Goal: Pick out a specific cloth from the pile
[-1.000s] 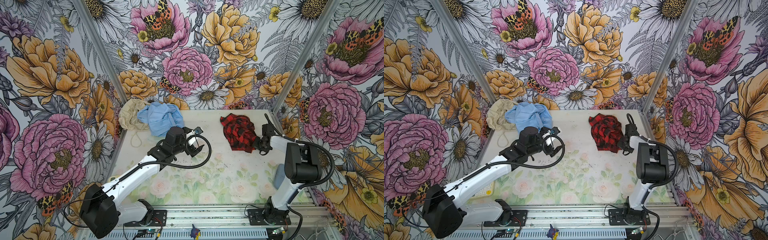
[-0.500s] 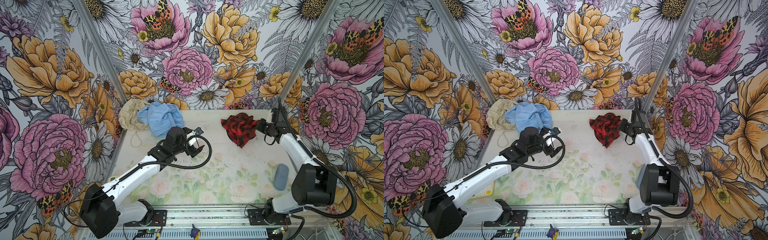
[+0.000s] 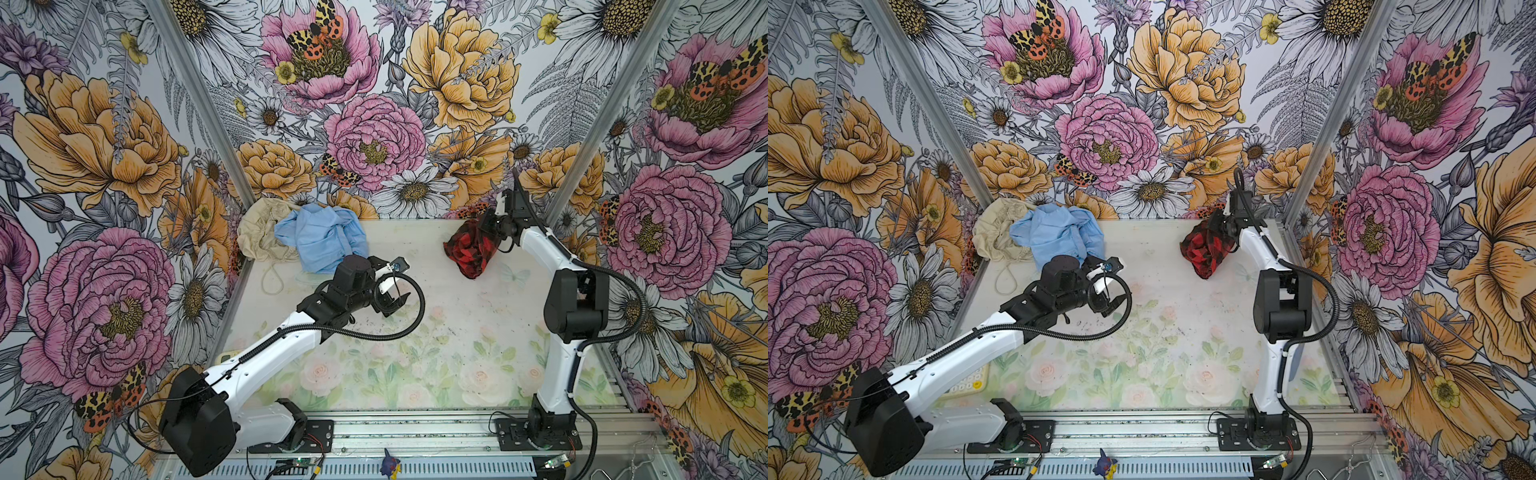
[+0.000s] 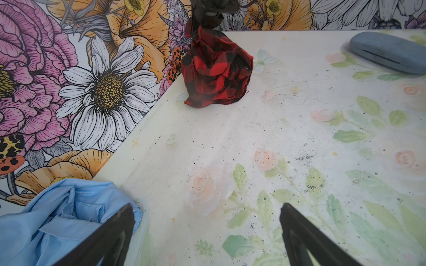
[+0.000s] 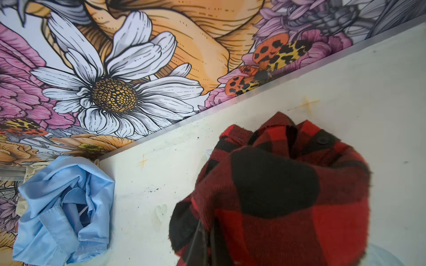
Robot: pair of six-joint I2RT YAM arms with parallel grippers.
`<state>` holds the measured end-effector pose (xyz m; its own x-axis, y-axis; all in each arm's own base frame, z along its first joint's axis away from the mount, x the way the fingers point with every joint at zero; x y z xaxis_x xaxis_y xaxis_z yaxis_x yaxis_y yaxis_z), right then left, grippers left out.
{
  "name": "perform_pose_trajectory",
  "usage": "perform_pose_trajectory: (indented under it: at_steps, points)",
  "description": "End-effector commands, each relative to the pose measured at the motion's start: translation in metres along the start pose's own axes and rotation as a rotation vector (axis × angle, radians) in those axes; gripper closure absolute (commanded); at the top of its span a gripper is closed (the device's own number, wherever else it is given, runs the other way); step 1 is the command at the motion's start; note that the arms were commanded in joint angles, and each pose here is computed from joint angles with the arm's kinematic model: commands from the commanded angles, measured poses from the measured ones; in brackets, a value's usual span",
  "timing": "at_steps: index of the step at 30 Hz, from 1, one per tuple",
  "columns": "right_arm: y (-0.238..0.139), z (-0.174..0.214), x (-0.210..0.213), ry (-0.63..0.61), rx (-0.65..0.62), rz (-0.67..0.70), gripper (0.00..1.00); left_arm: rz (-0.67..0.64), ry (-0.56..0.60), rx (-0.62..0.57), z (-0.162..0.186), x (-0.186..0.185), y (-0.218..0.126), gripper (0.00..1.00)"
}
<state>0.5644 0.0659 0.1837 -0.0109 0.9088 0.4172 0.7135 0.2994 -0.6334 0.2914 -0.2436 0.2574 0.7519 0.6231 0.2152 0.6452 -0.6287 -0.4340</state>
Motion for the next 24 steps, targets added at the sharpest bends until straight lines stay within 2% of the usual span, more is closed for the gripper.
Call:
perform_pose_trajectory:
  at_steps: [1, 6, 9, 12, 14, 18, 21, 24]
  points:
    - [0.024, 0.002, 0.024, 0.001, 0.015, -0.052, 1.0, -0.019, 0.022, -0.012, -0.008, 0.002, -0.002, 0.01]
    - [0.078, 0.018, 0.03, 0.051, 0.067, -0.084, 1.0, -0.031, 0.034, -0.013, -0.009, 0.004, -0.006, 0.01]
    - [0.099, 0.033, 0.013, 0.119, 0.105, -0.01, 1.0, -0.037, 0.037, -0.02, -0.01, 0.005, -0.009, 0.01]
    - [0.101, 0.049, -0.012, 0.153, 0.136, 0.127, 1.0, -0.039, 0.038, -0.024, -0.012, 0.005, -0.011, 0.01]
    - [0.1, 0.057, -0.026, 0.197, 0.153, 0.166, 1.0, -0.039, 0.04, -0.025, -0.012, 0.005, -0.011, 0.01]
    - [0.1, 0.071, -0.05, 0.301, 0.19, 0.183, 1.0, -0.038, 0.039, -0.032, -0.014, 0.005, -0.013, 0.01]
    - [0.108, 0.074, -0.053, 0.322, 0.22, 0.131, 1.0, -0.037, 0.039, -0.037, -0.015, 0.005, -0.014, 0.01]
    - [0.112, 0.078, -0.059, 0.337, 0.225, 0.141, 1.0, -0.039, 0.038, -0.035, -0.014, 0.005, -0.014, 0.01]
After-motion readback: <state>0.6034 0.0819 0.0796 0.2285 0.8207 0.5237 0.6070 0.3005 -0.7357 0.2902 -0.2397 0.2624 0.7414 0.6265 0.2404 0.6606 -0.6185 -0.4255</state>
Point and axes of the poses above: each gripper's point midway between its finger pads, its own y axis out along the fingers, its own x axis along the line the jaws close on, z = x × y, the point moved 3 cm from there along -y, back along the fingers, and after that the axes turned 8 degrees about -y, right-handed, at the moved point
